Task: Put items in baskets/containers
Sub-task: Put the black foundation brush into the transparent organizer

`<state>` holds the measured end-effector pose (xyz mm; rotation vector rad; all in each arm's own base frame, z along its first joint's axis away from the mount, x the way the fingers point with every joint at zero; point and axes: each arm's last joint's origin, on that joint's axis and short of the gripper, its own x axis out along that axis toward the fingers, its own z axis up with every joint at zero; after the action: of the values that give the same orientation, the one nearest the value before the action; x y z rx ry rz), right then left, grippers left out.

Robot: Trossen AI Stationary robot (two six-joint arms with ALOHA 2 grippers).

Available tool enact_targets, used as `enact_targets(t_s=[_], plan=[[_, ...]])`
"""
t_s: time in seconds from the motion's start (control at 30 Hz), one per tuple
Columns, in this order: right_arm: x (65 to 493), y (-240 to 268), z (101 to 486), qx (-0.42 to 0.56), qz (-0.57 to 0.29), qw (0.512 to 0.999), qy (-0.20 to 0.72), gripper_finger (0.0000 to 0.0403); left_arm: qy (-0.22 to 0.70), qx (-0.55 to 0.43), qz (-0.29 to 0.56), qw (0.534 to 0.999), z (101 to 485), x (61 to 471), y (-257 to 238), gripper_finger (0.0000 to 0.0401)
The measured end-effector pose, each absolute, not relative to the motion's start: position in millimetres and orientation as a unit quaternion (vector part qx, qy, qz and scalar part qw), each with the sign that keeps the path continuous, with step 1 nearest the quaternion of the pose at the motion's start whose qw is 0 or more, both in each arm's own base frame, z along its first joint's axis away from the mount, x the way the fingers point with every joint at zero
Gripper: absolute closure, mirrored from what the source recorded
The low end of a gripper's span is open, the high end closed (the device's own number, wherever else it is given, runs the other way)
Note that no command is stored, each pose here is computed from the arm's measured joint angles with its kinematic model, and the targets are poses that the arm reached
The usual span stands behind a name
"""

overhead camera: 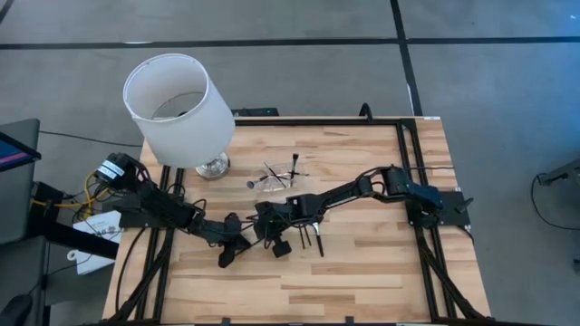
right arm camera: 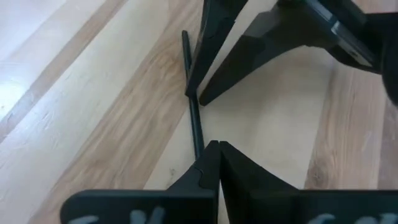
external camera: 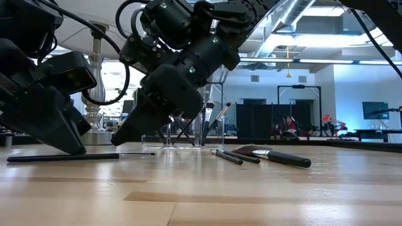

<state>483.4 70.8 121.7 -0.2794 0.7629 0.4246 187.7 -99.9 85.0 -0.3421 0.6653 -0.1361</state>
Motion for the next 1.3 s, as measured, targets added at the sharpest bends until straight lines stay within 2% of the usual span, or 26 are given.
enact_targets(t_s=[0.17,0.4,0.63,0.73,0.8,0.93,1.03,1.17,1.3], plan=[[481.4,76.0,120.9,-0.122,0.207,0.894,0.378,0.0394,0.324,-0.177,-0.061,0.928,85.1,188.3,-98.9,0.0381],[474.6,86.9,123.7,-0.143,0.225,0.879,0.395,0.0339,0.324,-0.180,-0.058,0.927,85.1,188.4,-98.7,0.0349],[456.2,80.8,183.5,-0.163,0.202,0.879,0.400,0.0303,0.323,-0.182,-0.057,0.927,85.2,188.5,-98.7,0.0327],[446.1,69.1,192.4,-0.158,0.192,0.886,0.392,0.0301,0.322,-0.182,-0.057,0.927,85.4,188.8,-98.8,0.0327],[443.1,60.3,181.2,-0.141,0.208,0.900,0.357,0.0301,0.322,-0.182,-0.056,0.928,85.5,188.9,-98.8,0.0327],[439.1,45.4,127.8,-0.099,0.214,0.933,0.273,0.0300,0.322,-0.182,-0.056,0.928,85.5,188.9,-98.8,0.0326],[444.2,46.0,102.1,-0.068,0.225,0.950,0.204,0.0300,0.321,-0.181,-0.055,0.928,85.5,188.9,-98.7,0.0327],[448.8,56.7,78.2,-0.056,0.249,0.940,0.226,0.0300,0.322,-0.179,-0.050,0.928,84.9,188.4,-98.1,0.0327],[453.5,65.1,78.5,-0.055,0.256,0.938,0.229,0.0300,0.319,-0.177,-0.041,0.930,84.6,188.5,-96.7,0.0326]])
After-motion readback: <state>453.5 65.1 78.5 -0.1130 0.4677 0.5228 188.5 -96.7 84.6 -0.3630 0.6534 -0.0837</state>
